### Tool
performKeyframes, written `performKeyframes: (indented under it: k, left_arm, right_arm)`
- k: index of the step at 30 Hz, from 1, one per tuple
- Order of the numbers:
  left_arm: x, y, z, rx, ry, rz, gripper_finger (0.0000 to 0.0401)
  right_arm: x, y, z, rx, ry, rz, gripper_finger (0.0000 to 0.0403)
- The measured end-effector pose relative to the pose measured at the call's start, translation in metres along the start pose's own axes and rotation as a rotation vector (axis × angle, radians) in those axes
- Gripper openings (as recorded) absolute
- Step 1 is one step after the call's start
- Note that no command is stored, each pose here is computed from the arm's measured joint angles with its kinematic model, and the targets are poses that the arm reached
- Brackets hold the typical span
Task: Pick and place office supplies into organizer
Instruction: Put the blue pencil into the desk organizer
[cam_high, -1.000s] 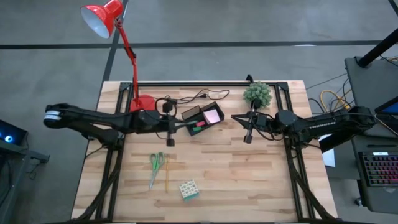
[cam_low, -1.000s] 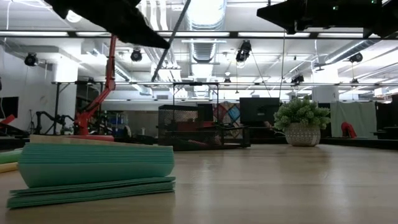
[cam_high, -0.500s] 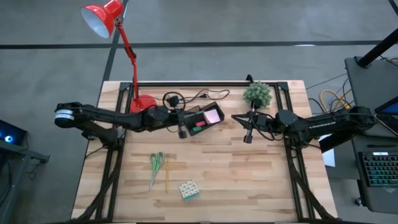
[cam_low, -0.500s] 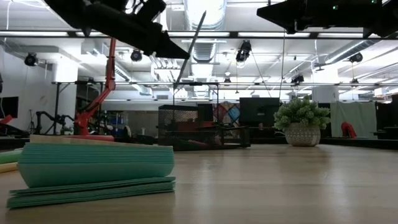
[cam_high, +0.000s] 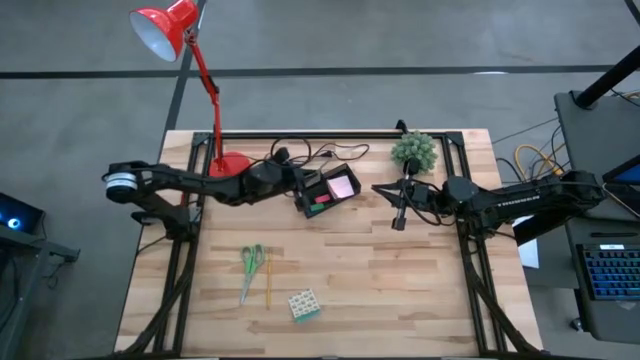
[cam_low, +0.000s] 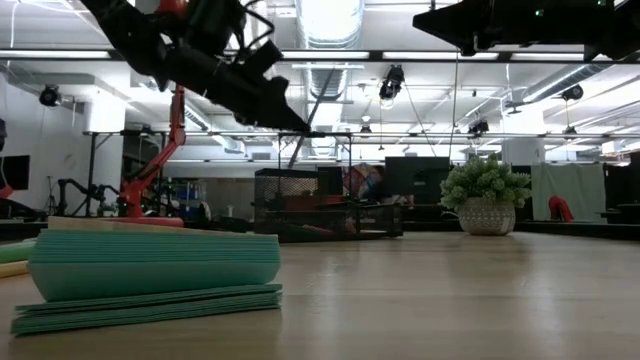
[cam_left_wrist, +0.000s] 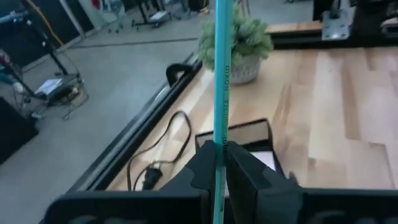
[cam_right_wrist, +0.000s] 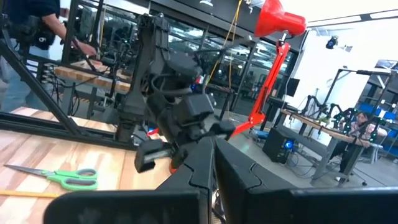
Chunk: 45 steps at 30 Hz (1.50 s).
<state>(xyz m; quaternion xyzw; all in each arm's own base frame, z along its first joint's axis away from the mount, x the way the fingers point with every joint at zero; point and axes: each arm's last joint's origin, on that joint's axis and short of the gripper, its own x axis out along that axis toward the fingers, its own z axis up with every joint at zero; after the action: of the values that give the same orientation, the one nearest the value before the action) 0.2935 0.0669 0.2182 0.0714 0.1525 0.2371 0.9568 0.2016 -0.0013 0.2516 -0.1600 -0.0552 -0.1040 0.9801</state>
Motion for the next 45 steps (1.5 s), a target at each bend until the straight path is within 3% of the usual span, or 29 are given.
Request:
performKeyframes:
  k: [7,10,15,29,45]
  left_arm:
    - [0.009,-0.002,-0.013,-0.010,0.060,0.084,0.0006]
    - [0.009,0.000,-0.014,-0.096,0.064,0.145,0.0006]
    - [0.009,0.000,-0.014,-0.184,0.060,0.151,0.0006]
    - [0.009,0.000,-0.014,-0.252,0.055,0.150,0.0007]
    - [0.009,0.000,-0.013,-0.261,0.054,0.144,0.0079]
  right_arm:
    - [0.000,0.000,0.000,0.000,0.000,0.000,0.0009]
    - [0.000,0.000,0.000,-0.001,0.001,0.001,0.0009]
    - [0.000,0.000,0.000,-0.001,0.002,0.001,0.0009]
    - [0.000,0.000,0.000,-0.009,0.002,0.001,0.0009]
    - [0.000,0.000,0.000,-0.012,0.002,0.001,0.0009]
